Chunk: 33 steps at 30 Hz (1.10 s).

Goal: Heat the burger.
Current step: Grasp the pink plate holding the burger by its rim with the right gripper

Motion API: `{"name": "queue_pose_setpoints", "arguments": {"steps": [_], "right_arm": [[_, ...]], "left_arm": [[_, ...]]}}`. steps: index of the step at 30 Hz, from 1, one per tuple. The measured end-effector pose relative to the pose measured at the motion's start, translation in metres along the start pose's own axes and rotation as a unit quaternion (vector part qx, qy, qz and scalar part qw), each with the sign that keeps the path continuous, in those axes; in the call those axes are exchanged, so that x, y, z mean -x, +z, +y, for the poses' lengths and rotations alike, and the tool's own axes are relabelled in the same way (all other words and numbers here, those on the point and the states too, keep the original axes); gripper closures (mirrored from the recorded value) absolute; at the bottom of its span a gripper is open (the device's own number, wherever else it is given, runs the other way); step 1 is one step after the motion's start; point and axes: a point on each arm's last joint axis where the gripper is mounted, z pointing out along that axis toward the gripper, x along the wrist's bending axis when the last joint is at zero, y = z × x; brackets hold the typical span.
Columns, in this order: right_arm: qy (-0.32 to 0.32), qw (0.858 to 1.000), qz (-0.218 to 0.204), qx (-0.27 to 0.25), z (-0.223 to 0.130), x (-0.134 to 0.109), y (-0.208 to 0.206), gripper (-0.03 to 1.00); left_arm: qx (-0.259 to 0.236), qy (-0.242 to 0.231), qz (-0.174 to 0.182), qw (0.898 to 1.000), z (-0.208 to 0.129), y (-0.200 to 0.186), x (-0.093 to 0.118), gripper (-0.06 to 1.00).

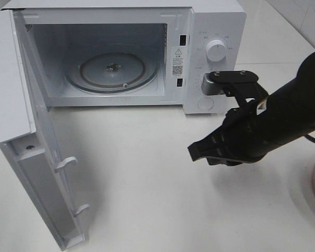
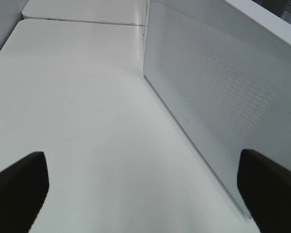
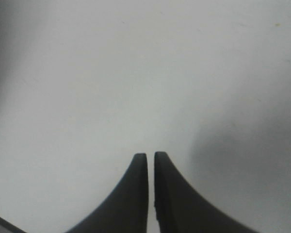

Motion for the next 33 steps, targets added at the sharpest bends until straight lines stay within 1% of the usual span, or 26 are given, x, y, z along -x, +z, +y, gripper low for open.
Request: {"name": "queue_pose_setpoints", "arguments": {"steps": [5, 6, 7, 8, 9, 10, 11, 12, 13, 14, 15, 16, 17, 18, 19, 20, 21, 23, 27, 28, 32, 33], "right_arm": [[-0.004, 0.999, -0.02, -0.025, -0.006, 0.012, -0.018, 0.86], [0.004, 0.999, -0.028, -0.035, -0.009, 0.018, -0.027, 0.84], [0.013, 0.998, -0.038, -0.04, -0.011, 0.024, -0.035, 0.8], [0.013, 0.998, -0.038, -0.04, -0.011, 0.024, -0.035, 0.8], [0.016, 0.998, -0.044, -0.038, -0.012, 0.028, -0.04, 0.77], [0.017, 0.997, -0.058, -0.041, -0.014, 0.034, -0.049, 0.67], [0.017, 0.997, -0.058, -0.041, -0.014, 0.034, -0.049, 0.67], [0.019, 0.997, -0.064, -0.041, -0.015, 0.037, -0.052, 0.61], [0.019, 0.997, -0.064, -0.041, -0.015, 0.037, -0.052, 0.61], [0.016, 0.996, -0.08, -0.046, -0.018, 0.044, -0.06, 0.45], [0.014, 0.994, -0.092, -0.051, -0.021, 0.049, -0.065, 0.26], [0.014, 0.994, -0.092, -0.051, -0.021, 0.049, -0.065, 0.26], [0.015, 0.994, -0.097, -0.055, -0.022, 0.051, -0.067, 0.18], [0.018, 0.992, -0.104, -0.068, -0.026, 0.055, -0.071, 0.06], [0.018, 0.992, -0.104, -0.068, -0.026, 0.055, -0.071, 0.06], [0.022, 0.99, -0.11, -0.085, -0.029, 0.058, -0.072, 0.04], [0.022, 0.99, -0.11, -0.085, -0.029, 0.058, -0.072, 0.04], [0.038, 0.987, -0.123, -0.099, -0.032, 0.065, -0.074, -0.01], [0.055, 0.983, -0.139, -0.103, -0.034, 0.073, -0.076, -0.02], [0.065, 0.982, -0.148, -0.102, -0.034, 0.079, -0.077, -0.02], [0.078, 0.979, -0.154, -0.107, -0.035, 0.084, -0.076, -0.02], [0.087, 0.977, -0.155, -0.115, -0.035, 0.087, -0.072, -0.02]], "left_arm": [[0.0, 0.0, 0.0, 1.0, 0.0, 0.0, 0.0, -0.03], [0.0, 0.0, 0.0, 1.0, 0.0, 0.0, 0.0, -0.03], [0.0, 0.0, 0.0, 1.0, 0.0, 0.0, 0.0, -0.03], [0.0, 0.0, 0.0, 1.0, 0.0, 0.0, 0.0, -0.03], [0.0, 0.0, 0.0, 1.0, 0.0, 0.0, 0.0, -0.03], [0.0, 0.0, 0.0, 1.0, 0.0, 0.0, 0.0, -0.03], [0.0, 0.0, 0.0, 1.0, 0.0, 0.0, 0.0, -0.03], [0.0, 0.0, 0.0, 1.0, 0.0, 0.0, 0.0, -0.03], [0.0, 0.0, 0.0, 1.0, 0.0, 0.0, 0.0, -0.03], [0.0, 0.0, 0.0, 1.0, 0.0, 0.0, 0.0, -0.03], [0.0, 0.0, 0.0, 1.0, 0.0, 0.0, 0.0, -0.03], [0.0, 0.0, 0.0, 1.0, 0.0, 0.0, 0.0, -0.03], [0.0, 0.0, 0.0, 1.0, 0.0, 0.0, 0.0, -0.03], [0.0, 0.0, 0.0, 1.0, 0.0, 0.0, 0.0, -0.03], [0.0, 0.0, 0.0, 1.0, 0.0, 0.0, 0.0, -0.03], [0.0, 0.0, 0.0, 1.0, 0.0, 0.0, 0.0, -0.03], [0.0, 0.0, 0.0, 1.0, 0.0, 0.0, 0.0, -0.03], [0.0, 0.0, 0.0, 1.0, 0.0, 0.0, 0.0, -0.03], [0.0, 0.0, 0.0, 1.0, 0.0, 0.0, 0.0, -0.03], [0.0, 0.0, 0.0, 1.0, 0.0, 0.0, 0.0, -0.03], [0.0, 0.0, 0.0, 1.0, 0.0, 0.0, 0.0, -0.03], [0.0, 0.0, 0.0, 1.0, 0.0, 0.0, 0.0, -0.03]]}}
